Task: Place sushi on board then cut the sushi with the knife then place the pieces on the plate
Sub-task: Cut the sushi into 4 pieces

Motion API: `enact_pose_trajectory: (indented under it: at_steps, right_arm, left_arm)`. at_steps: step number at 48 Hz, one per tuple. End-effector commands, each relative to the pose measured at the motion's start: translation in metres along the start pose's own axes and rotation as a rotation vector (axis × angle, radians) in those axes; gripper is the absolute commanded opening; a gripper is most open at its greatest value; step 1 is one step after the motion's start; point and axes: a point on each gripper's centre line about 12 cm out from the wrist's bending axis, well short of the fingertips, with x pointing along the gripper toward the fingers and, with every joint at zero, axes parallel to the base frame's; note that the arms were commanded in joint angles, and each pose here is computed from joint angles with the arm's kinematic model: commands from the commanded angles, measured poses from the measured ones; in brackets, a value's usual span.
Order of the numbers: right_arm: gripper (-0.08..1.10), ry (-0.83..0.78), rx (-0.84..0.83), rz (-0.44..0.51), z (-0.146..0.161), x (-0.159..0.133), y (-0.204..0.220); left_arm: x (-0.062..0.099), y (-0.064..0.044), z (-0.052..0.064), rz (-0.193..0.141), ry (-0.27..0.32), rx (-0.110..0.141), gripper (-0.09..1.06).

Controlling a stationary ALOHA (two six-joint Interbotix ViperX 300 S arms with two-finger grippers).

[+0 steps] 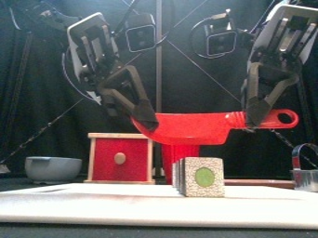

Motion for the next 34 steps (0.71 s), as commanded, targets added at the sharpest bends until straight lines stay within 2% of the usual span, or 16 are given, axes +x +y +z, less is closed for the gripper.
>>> enact_pose_trajectory:
  at_steps: [1, 15, 34]
  right_arm:
    - [0.22, -0.001, 0.023, 0.002, 0.0, -0.003, -0.001]
    - [0.22, 0.031, 0.024, -0.002, -0.007, 0.008, 0.001]
    - [0.22, 0.041, 0.04, 0.012, -0.01, 0.014, 0.004]
  left_arm:
    - [-0.001, -0.015, 0.0, -0.029, -0.001, 0.007, 0.41]
    - [0.004, -0.016, -0.004, -0.029, 0.015, 0.01, 0.41]
    - [0.009, -0.015, -0.011, -0.025, 0.036, -0.003, 0.41]
